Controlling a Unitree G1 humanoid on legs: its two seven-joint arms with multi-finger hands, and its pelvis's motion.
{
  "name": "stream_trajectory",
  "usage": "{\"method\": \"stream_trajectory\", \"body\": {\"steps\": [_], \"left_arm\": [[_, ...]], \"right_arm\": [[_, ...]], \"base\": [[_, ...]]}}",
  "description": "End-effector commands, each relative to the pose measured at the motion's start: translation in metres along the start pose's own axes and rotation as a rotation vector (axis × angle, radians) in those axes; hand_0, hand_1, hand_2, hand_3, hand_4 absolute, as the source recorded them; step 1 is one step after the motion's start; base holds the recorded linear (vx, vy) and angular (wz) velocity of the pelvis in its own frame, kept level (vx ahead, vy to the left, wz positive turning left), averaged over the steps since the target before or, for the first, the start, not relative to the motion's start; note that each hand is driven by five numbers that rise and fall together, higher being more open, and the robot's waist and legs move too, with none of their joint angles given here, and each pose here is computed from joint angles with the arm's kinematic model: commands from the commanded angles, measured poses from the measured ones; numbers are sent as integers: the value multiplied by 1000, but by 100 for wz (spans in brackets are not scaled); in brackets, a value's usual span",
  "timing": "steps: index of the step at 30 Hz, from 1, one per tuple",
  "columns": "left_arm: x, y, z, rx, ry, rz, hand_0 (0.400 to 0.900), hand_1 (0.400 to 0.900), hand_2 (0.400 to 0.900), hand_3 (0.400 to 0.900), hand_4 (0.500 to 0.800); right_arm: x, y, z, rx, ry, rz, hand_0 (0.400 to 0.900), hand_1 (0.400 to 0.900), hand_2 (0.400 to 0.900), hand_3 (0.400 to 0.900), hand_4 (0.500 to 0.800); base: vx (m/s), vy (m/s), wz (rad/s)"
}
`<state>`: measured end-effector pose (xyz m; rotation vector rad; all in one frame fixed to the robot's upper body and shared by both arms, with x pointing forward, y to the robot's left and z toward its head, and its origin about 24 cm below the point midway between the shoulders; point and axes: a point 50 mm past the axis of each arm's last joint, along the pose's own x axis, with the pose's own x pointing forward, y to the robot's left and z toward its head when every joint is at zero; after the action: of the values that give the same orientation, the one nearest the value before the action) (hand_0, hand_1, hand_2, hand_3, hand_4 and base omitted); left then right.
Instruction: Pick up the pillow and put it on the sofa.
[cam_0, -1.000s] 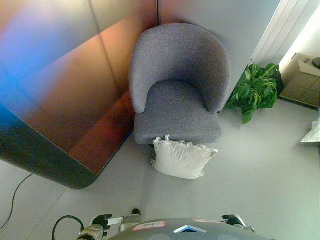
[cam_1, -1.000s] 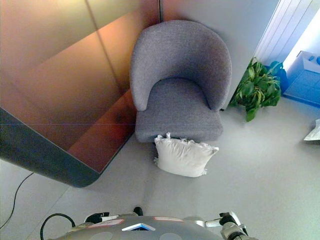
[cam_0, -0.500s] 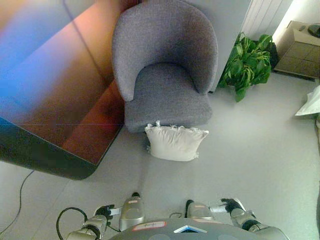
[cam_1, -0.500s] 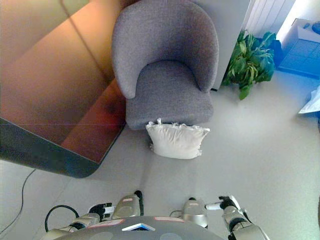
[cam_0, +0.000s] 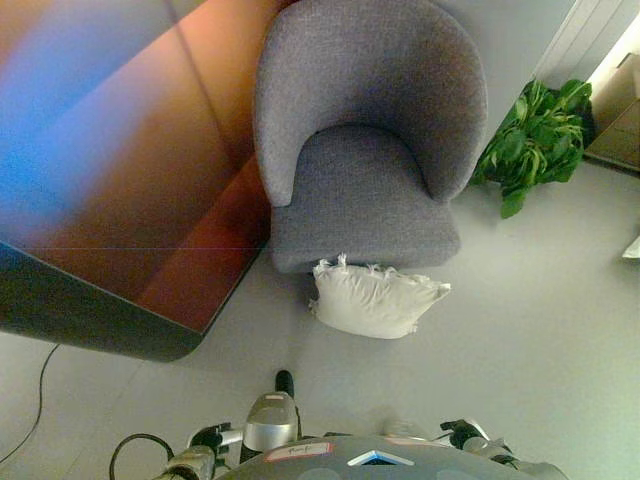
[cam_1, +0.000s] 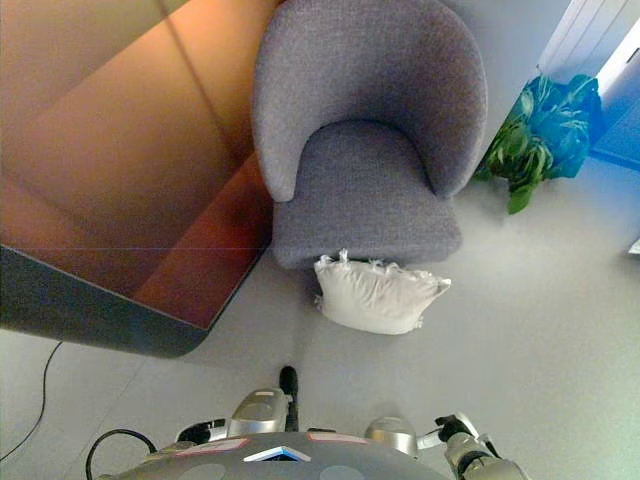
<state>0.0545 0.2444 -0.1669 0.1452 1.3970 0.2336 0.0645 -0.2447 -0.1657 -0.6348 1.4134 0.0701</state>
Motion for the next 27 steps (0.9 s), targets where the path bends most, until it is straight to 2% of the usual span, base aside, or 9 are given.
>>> {"method": "stream_trajectory", "body": {"steps": [1, 7, 12, 16, 20, 27], "left_arm": [[0, 8, -11, 45, 54, 16, 900, 900, 900, 900, 800], [0, 15, 4, 74, 34, 14, 900, 900, 900, 900, 800], [-1, 27, 9, 107, 40, 54, 900, 900, 900, 900, 800], [-1, 31, 29, 90, 5, 76, 900, 900, 900, 900, 800], [-2, 32, 46, 79, -47, 78, 900, 900, 900, 900, 800], [-1, 19, 34, 17, -31, 79, 900, 900, 900, 900, 800]], "right_arm": [[0, -24, 29, 19, -114, -71, 900, 900, 900, 900, 800], [0, -27, 24, 11, -78, -111, 900, 900, 900, 900, 800], [0, -33, 18, -67, -31, -187, 900, 900, 900, 900, 800], [0, -38, 26, -104, -20, -206, 900, 900, 900, 900, 800], [-4, -52, 58, -137, -106, -284, 900, 900, 900, 900, 800], [-13, -74, 81, -318, -182, -500, 900, 900, 900, 900, 800]], "base": [[267, 139, 23], [225, 134, 17], [258, 119, 8], [110, -174, 4], [37, -252, 28], [167, -247, 44]]}}
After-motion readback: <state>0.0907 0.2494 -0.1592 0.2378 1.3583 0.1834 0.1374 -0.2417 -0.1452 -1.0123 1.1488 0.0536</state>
